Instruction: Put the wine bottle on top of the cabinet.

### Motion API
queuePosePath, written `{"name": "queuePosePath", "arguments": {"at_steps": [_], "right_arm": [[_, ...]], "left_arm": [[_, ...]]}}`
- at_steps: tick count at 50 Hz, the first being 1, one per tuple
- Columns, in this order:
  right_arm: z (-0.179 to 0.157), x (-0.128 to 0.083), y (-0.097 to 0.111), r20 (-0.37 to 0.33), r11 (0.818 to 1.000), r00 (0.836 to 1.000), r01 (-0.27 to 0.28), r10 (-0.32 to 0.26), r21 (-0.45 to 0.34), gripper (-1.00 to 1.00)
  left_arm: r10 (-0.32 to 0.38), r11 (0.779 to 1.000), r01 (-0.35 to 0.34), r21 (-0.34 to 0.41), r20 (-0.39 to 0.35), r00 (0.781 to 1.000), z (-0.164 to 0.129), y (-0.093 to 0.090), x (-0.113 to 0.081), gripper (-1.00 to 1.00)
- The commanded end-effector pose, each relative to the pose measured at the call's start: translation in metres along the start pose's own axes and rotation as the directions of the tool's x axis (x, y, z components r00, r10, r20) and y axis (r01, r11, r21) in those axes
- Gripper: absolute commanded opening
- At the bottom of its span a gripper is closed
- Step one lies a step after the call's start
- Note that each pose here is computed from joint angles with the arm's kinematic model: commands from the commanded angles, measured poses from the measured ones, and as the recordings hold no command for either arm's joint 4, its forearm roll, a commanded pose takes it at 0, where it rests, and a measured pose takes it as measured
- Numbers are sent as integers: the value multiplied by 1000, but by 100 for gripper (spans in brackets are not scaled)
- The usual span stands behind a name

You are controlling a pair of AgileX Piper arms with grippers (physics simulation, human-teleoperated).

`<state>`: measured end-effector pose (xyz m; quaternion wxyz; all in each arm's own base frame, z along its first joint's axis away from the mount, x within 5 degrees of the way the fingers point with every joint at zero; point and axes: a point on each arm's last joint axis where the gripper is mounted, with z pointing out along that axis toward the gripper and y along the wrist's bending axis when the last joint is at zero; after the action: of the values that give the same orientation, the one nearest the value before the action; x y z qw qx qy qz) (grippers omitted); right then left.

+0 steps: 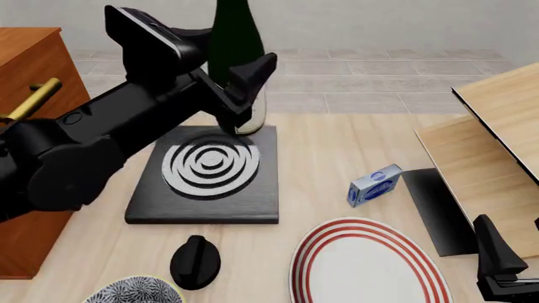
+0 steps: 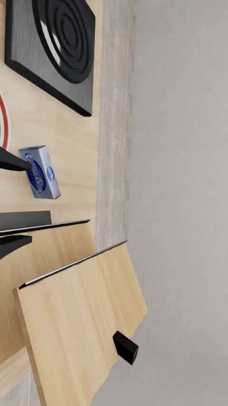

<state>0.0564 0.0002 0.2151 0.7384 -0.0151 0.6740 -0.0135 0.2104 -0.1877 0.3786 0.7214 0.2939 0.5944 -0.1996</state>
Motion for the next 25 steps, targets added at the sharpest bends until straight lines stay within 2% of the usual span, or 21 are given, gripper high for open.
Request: {"name": "queuePosePath", "arguments": {"at_steps": [1, 15, 21, 25], "right_arm": [[0, 0, 0, 0, 1000, 1000, 0, 0, 0, 100], [0, 0, 0, 0, 1000, 1000, 0, 0, 0, 100], [0, 0, 0, 0, 1000, 1000, 0, 0, 0, 100], [0, 0, 0, 0, 1000, 1000, 0, 0, 0, 100]], "left_arm": [[48, 998, -48, -39, 6, 999, -10, 13, -15, -100], [64, 995, -62, -79, 14, 998, -23, 25, -30, -100], [77, 991, -75, -112, 8, 997, -30, 34, -38, -100], [88, 984, -90, -156, -17, 996, -32, 47, -39, -100]]}}
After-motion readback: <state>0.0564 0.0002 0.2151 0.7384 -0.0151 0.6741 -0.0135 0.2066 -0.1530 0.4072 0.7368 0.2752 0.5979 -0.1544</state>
